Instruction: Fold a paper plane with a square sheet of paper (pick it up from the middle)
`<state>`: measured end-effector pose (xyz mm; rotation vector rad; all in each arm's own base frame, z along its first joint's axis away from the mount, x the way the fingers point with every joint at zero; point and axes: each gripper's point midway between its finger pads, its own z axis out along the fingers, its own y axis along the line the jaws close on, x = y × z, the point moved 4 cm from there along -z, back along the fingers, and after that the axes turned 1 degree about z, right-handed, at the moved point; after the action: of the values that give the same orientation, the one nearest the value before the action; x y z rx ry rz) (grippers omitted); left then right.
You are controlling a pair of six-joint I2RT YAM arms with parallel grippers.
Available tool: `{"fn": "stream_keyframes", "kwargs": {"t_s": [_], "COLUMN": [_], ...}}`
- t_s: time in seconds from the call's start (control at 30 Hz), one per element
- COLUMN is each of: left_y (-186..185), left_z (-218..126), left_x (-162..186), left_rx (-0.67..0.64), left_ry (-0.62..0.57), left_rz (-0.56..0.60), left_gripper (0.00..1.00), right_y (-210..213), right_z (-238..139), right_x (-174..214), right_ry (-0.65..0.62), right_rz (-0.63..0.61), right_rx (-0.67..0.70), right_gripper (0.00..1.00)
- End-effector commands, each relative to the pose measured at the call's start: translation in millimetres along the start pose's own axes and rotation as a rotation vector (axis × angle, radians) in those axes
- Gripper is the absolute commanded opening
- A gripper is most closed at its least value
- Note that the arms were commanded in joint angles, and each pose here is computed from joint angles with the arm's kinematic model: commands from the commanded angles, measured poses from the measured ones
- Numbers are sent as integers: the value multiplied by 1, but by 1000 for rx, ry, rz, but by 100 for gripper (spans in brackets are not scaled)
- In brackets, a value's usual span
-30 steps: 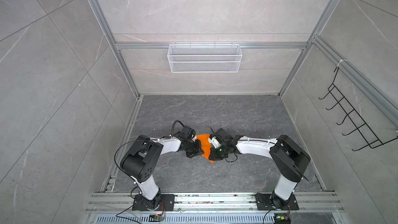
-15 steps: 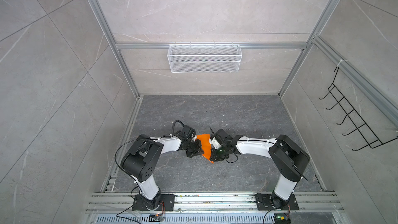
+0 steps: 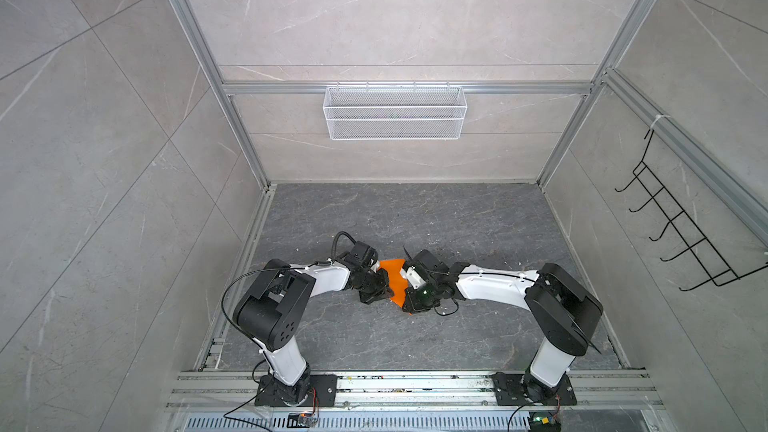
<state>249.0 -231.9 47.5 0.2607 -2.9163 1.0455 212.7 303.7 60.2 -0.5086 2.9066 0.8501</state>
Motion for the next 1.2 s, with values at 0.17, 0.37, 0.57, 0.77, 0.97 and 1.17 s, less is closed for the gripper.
{"fn": "stream_keyframes", "kwargs": {"t_s": [0.17, 0.37, 0.57, 0.77, 0.97, 1.17], "left_y": [38, 36, 34, 36, 39, 38], "left_z": [10, 9, 8, 9, 10, 10], "left_x": [7, 5, 5, 5, 6, 5], "left_rx": [-167, -164, -166, -172, -188, -195], "left_ry": [9, 9, 10, 11, 16, 16], "left_rz": [-42, -36, -32, -35, -43, -42], "left_gripper": [1, 1, 1, 1, 1, 1], "right_y": [-16, -5, 0, -13, -25, -33], "right_z": [12, 0, -9, 2, 10, 4], "right_x": [9, 1, -1, 13, 23, 36], "right_ry": [36, -14, -29, 27, 72, 103], "right_rz": [36, 10, -9, 26, 46, 48], "right_rx": [77, 39, 31, 59, 105, 137], "right_gripper": [11, 11, 11, 11, 11, 11]}}
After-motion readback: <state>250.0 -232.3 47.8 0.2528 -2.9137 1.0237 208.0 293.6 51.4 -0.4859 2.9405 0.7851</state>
